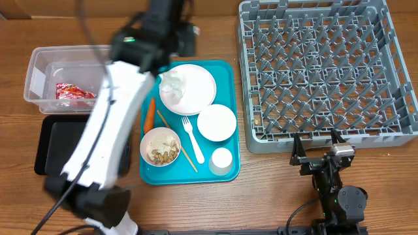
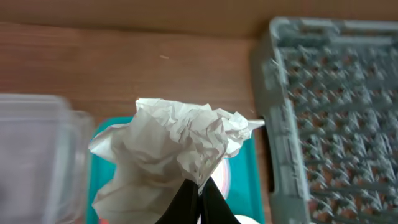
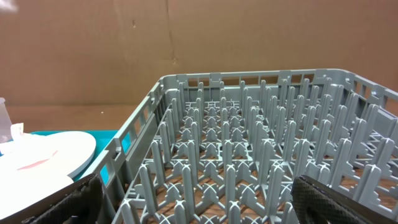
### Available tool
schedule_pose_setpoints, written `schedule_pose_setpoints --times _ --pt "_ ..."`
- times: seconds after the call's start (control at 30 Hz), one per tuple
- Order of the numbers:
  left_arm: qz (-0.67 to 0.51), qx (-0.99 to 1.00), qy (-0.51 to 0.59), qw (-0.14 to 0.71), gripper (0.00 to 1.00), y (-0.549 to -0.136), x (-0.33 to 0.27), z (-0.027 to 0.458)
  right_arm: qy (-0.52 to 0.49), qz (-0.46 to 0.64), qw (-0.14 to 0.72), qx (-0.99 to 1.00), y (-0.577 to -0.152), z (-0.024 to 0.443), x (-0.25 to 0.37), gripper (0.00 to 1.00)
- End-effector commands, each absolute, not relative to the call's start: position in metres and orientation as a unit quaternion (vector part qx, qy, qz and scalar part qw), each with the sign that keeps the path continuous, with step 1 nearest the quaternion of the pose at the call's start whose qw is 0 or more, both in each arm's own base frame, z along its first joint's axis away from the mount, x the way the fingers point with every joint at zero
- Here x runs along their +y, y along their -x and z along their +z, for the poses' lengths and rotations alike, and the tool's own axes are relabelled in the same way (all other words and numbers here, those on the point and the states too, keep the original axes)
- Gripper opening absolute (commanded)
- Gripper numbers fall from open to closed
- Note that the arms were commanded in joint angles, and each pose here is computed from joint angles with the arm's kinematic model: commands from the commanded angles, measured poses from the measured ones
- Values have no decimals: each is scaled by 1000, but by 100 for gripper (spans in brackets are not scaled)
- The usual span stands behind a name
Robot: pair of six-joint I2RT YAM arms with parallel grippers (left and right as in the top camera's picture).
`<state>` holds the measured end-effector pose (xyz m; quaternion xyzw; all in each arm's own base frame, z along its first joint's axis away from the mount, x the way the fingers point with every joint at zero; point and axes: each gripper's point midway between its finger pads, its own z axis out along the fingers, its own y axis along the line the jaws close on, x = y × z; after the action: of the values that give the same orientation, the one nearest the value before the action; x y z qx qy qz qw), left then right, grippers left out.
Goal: Sort waste into correct bins and load items into the dishwasher
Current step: 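Carry the tissue to the clear bin and release it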
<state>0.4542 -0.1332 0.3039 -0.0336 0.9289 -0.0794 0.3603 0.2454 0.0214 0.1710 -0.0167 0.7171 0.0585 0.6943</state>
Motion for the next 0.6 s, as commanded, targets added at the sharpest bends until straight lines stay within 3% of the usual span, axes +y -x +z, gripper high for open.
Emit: schedule_pose_setpoints --times 0.0,0.3,0.57 --pt "-47 933 69 351 4 -455 -87 301 17 56 697 714 -246 170 21 100" --pt "11 953 176 247 4 -435 16 255 17 56 697 714 -246 170 21 100" --pt "23 962 216 166 4 -427 50 194 17 56 697 714 -246 170 21 100"
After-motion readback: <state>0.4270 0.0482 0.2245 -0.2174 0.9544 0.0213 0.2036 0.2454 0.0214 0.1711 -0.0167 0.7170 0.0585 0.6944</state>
